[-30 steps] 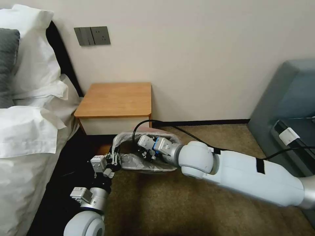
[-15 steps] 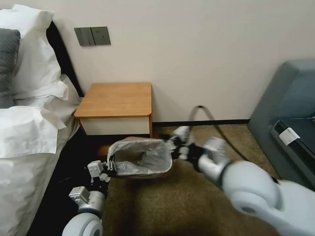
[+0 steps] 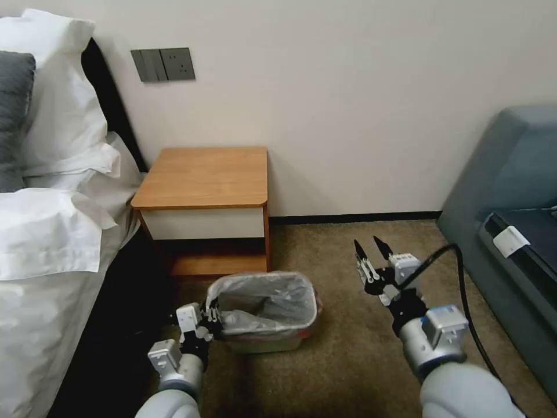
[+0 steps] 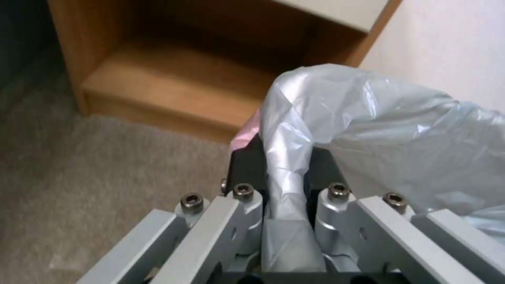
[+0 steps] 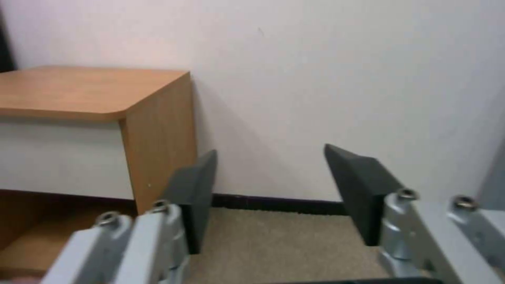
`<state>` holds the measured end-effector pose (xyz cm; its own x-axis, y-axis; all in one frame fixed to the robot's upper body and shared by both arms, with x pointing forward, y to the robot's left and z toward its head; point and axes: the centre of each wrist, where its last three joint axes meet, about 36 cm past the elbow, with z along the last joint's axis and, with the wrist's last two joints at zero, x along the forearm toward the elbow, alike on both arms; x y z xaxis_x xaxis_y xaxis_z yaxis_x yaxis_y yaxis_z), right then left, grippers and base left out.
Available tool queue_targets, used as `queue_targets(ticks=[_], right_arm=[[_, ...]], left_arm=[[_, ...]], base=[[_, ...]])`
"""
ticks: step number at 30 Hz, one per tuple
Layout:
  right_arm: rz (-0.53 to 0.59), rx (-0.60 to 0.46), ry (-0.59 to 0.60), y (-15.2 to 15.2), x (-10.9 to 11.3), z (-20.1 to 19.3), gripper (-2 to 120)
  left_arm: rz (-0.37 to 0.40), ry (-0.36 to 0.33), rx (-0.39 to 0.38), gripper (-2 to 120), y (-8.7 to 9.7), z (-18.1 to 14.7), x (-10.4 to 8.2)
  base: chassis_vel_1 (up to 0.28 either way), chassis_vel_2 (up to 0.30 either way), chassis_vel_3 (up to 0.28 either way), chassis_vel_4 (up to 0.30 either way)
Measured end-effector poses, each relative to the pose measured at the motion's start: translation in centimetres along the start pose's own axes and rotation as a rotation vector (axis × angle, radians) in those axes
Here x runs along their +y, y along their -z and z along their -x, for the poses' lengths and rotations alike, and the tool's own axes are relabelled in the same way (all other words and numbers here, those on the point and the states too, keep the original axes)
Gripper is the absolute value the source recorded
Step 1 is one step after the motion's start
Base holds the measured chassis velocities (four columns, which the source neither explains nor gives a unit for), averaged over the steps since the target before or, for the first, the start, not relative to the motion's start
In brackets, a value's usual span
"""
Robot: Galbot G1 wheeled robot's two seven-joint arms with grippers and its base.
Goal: Pick up the garbage bag from the table and place it over the trash can.
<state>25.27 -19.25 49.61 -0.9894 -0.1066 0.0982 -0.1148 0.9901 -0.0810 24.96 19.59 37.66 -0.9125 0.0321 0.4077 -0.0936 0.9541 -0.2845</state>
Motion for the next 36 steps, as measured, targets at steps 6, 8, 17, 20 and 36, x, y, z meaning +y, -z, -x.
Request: queue_targets(ticks=[6, 8, 17, 20, 36], right_arm=[[0.016, -0.006, -0.010, -0.3, 0.3, 0.3, 82], [0.018, -0.008, -0.011, -0.2, 0.3, 0.4, 87], [0.024, -0.012, -0.016, -0.2, 0.2, 0.6, 100], [0.025, -0.017, -0.022, 0.0, 0.1, 0.7, 100], [0.065, -0.028, -0.054, -0.7, 0.8, -0.1, 100]], left_arm=[[0.016, 0.002, 0.034, 9, -1.4, 0.4, -0.1], [0.019, 0.002, 0.037, 9, -1.6, 0.5, -0.1], [0.045, 0.010, 0.049, 37, -2.6, 0.8, 0.0], [0.056, 0.014, 0.039, 52, -2.7, 0.8, 0.1], [0.131, -0.041, -0.203, 99, 1.6, -1.1, 1.7]], base=[[0.000, 0.000, 0.000, 0.000], [0.000, 0.000, 0.000, 0.000], [0.000, 0.000, 0.000, 0.000], [0.000, 0.000, 0.000, 0.000], [0.000, 0.000, 0.000, 0.000]])
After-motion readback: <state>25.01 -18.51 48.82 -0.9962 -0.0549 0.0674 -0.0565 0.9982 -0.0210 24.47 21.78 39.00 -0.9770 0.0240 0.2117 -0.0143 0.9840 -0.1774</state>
